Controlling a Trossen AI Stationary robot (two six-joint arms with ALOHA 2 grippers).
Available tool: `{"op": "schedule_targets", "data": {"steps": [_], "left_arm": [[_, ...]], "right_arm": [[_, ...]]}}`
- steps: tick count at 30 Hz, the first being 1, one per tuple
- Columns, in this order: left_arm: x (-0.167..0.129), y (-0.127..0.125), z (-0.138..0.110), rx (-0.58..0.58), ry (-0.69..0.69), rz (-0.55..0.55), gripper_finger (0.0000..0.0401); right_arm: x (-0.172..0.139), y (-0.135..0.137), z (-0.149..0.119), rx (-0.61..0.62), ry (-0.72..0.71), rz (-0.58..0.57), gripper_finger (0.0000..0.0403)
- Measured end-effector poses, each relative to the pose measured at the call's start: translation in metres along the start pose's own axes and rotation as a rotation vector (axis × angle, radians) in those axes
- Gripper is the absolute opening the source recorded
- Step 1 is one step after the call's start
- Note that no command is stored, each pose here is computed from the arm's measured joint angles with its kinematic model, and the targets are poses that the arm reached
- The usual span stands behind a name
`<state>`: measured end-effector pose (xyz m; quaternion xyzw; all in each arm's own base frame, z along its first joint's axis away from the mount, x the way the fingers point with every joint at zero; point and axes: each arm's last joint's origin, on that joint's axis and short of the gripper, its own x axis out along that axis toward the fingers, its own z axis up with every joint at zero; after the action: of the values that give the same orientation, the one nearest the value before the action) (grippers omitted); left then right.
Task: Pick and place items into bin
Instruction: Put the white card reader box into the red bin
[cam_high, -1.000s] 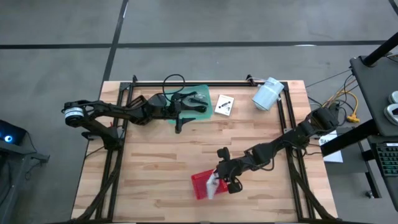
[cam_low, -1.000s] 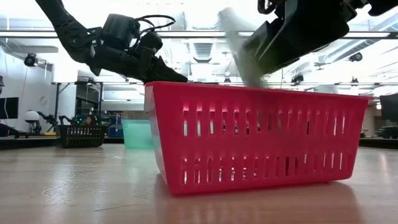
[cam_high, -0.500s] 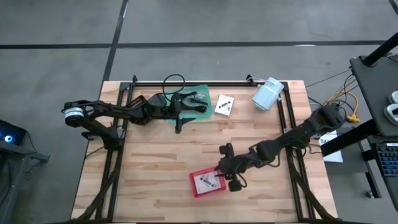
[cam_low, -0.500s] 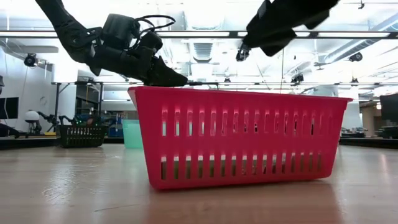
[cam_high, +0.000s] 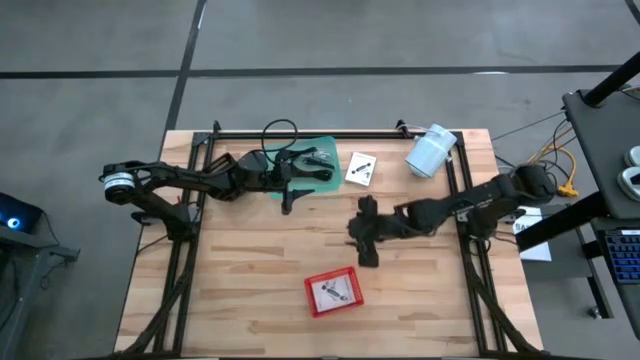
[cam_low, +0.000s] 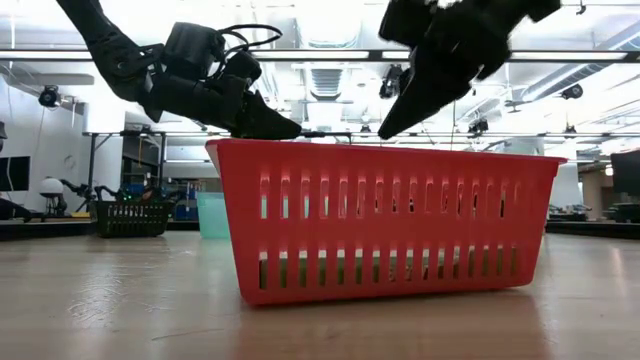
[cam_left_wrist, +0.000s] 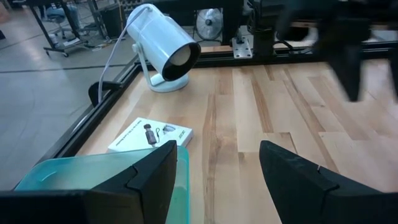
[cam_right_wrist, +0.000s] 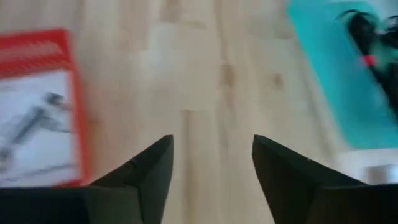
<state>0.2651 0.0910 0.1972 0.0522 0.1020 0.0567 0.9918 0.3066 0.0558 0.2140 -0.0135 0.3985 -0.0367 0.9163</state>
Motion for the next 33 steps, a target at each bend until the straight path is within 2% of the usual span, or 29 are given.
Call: {"op": "schedule_targets", "data": {"steps": [6, 14, 16, 20, 23, 33], "left_arm": [[0.000, 0.000, 0.000, 0.000, 0.000, 0.000, 0.0212], [0.000, 0.000, 0.000, 0.000, 0.001, -0.001, 0.0212], [0.000, 0.000, 0.000, 0.000, 0.001, 0.000, 0.0212], [0.000, 0.000, 0.000, 0.000, 0.001, -0.001, 0.0212], [0.000, 0.000, 0.000, 0.000, 0.002, -0.001, 0.0212], [0.000, 0.000, -0.001, 0.000, 0.003, -0.002, 0.0212]], "right_arm": [[0.006, -0.041, 0.000, -0.127, 0.061, -0.088, 0.0228], [-0.005, -0.088, -0.003, -0.244, 0.309, -0.143, 0.0231], [-0.007, -0.098, -0.003, -0.327, 0.331, -0.142, 0.0231], [-0.007, -0.111, -0.005, -0.579, 0.373, -0.117, 0.0231], [-0.005, -0.121, -0.007, -0.684, 0.411, -0.144, 0.0231], [0.028, -0.159, -0.026, -0.730, 0.583, -0.119, 0.0231]]}}
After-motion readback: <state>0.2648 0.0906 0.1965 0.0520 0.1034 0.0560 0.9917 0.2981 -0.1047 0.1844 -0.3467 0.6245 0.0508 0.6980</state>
